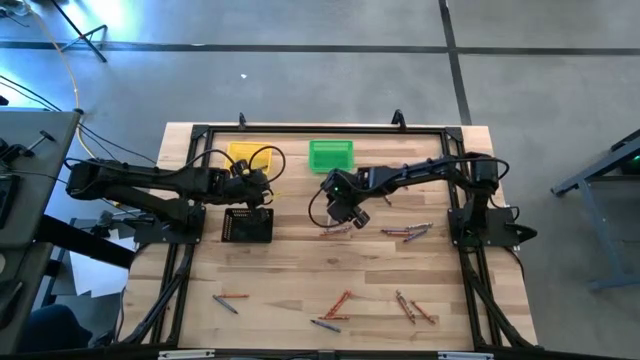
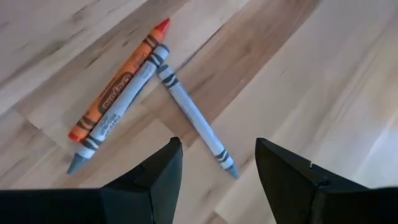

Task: Sort crayons
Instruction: Put the gray crayon into the green bin

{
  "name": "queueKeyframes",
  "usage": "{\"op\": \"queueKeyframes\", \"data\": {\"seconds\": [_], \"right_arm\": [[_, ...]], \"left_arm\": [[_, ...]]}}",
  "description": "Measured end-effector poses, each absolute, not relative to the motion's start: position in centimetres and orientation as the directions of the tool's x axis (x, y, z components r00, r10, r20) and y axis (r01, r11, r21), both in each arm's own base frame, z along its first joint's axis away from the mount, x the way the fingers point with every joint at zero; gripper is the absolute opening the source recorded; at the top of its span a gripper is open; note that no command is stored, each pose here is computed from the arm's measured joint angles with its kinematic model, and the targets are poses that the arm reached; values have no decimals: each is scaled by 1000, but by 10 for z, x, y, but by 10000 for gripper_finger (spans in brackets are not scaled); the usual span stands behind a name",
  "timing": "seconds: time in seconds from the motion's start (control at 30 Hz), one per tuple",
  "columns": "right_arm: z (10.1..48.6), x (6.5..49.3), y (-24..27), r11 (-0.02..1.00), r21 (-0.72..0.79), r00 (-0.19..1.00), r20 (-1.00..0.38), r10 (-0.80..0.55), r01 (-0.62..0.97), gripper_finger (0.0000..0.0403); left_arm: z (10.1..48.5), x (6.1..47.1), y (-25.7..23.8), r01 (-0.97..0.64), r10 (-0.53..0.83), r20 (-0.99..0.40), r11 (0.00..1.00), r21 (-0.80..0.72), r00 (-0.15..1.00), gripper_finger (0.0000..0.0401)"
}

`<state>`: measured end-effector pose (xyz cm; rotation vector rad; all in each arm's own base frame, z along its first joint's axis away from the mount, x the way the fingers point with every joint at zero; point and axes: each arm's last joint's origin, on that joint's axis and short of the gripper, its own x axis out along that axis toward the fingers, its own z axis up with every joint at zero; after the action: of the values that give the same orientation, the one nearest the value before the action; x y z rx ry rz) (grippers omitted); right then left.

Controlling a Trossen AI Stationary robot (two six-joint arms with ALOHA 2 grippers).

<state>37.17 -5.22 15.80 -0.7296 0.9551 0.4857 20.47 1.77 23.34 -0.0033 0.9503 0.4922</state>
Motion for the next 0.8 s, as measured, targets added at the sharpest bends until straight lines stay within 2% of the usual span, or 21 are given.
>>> {"op": "queueKeyframes", "data": {"seconds": [0.23,0.6,0.8], "right_arm": [[144,374,-51,665,-286,476,-871,119,-689,197],[132,377,-52,663,-276,463,-878,121,-696,196],[131,376,-51,719,-229,444,-888,122,-656,163]], "left_arm": [[233,205,18,-406,402,-780,890,209,480,90],[233,205,18,-420,401,-780,886,198,481,90],[233,205,18,-425,402,-780,884,194,480,90]]}}
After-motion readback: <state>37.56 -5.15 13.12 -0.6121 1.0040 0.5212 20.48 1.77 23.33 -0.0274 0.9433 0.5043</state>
